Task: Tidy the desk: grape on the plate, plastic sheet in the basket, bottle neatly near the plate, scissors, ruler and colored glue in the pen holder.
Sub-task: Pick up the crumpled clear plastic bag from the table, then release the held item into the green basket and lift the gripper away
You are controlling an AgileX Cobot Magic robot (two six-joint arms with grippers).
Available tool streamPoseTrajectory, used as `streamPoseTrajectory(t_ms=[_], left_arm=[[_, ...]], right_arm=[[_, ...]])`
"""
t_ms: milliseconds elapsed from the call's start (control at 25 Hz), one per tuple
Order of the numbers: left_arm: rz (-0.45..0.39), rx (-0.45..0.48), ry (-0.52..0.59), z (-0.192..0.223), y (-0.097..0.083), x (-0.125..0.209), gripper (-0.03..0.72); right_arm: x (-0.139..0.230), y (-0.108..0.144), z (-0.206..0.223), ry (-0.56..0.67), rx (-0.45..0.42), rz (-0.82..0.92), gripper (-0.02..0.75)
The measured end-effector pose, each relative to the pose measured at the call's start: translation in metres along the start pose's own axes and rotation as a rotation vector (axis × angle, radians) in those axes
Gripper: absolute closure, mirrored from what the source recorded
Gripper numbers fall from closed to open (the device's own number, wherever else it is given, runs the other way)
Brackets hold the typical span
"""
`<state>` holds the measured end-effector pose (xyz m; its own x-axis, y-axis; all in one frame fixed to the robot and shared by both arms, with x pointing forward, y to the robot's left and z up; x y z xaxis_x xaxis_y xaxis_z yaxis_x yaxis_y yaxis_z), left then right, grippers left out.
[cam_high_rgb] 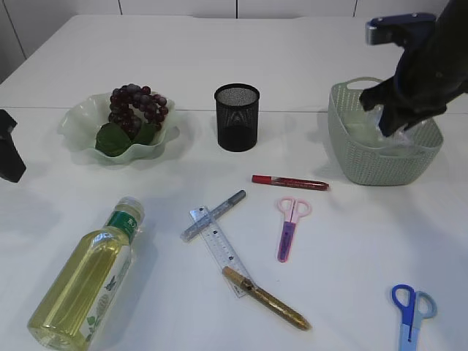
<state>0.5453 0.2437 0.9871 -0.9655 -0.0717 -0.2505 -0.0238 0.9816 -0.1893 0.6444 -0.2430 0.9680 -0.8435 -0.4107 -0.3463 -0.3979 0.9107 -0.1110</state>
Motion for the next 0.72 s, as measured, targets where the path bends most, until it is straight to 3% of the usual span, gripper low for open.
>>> streamPoseTrajectory(t_ms=[240, 440, 520, 720], left_arm=[[0.0, 0.0, -0.005, 0.0, 0.0, -0.001, 0.263], [0.0, 0.0, -0.005, 0.0, 0.0, -0.001, 0.263], [0.0, 0.0, -0.005, 0.0, 0.0, -0.001, 0.263], [0.0, 0.0, -0.003, 0.0, 0.0, 0.0, 0.263]], right_arm=[[-0.032, -0.045, -0.01, -0.101, 0.06, 0.113, 0.589], [-0.045, -0.056, 0.019, -0.105, 0.076, 0.195, 0.564], [-0.045, -0.058, 0.03, -0.094, 0.079, 0.232, 0.487], [-0.044, -0.059, 0.038, -0.078, 0.083, 0.249, 0.197]])
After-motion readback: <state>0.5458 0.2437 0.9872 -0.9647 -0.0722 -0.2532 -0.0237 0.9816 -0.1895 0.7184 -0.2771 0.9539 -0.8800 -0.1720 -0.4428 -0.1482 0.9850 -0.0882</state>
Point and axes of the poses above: a point on each arm's last joint axis where the gripper is mounted, z pointing out along that axis toward the gripper, y along the wrist's bending axis when the last joint is at zero, x = y × z, the point moved 7 cm from there along z, pointing out along that axis toward the gripper, and after that the axes turned 11 degrees about -z, right-handed, at the moved point
